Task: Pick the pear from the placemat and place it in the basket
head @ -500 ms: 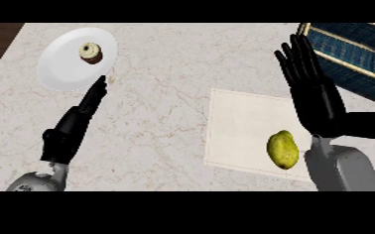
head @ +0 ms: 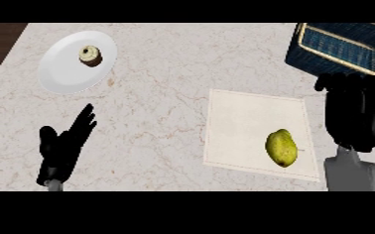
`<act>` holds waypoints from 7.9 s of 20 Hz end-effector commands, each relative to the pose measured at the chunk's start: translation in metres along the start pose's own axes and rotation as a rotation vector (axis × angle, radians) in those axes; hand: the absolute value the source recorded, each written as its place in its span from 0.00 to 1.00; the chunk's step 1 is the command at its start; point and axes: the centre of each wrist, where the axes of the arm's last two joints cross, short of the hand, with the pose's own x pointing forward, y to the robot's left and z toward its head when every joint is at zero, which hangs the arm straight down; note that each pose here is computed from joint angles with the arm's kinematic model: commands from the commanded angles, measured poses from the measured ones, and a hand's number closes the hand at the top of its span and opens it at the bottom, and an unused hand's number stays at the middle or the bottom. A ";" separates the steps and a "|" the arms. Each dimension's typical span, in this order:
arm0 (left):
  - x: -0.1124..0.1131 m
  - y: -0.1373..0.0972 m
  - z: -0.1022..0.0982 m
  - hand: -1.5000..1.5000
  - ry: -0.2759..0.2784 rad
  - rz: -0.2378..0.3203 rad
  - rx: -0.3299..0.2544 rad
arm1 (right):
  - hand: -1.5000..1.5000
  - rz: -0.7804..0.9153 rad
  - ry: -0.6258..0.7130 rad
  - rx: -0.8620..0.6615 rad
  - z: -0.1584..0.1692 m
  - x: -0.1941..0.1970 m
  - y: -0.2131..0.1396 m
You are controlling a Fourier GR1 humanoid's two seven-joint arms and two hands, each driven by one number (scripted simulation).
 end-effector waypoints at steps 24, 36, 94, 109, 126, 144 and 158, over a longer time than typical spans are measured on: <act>-0.049 0.007 0.023 0.50 0.210 0.058 0.060 | 0.00 1.015 0.693 0.158 0.012 0.250 -0.092; -0.029 -0.013 0.009 0.50 0.198 0.042 0.023 | 0.00 1.033 0.783 0.272 0.026 0.269 -0.115; -0.043 0.009 0.016 0.50 0.190 0.037 0.026 | 0.00 1.039 0.899 0.323 0.071 0.018 -0.077; -0.038 0.008 0.012 0.50 0.200 0.018 0.012 | 0.00 1.028 0.879 0.290 0.078 -0.015 -0.069; -0.024 -0.004 0.010 0.50 0.138 -0.005 -0.046 | 1.00 1.819 1.024 0.127 -0.020 -0.040 -0.018; -0.030 0.005 0.008 0.50 0.199 0.013 0.000 | 1.00 1.475 0.326 -0.480 -0.169 -0.019 0.203; -0.041 0.001 0.014 0.50 0.214 0.026 0.011 | 1.00 1.517 0.294 -0.771 -0.258 0.110 0.198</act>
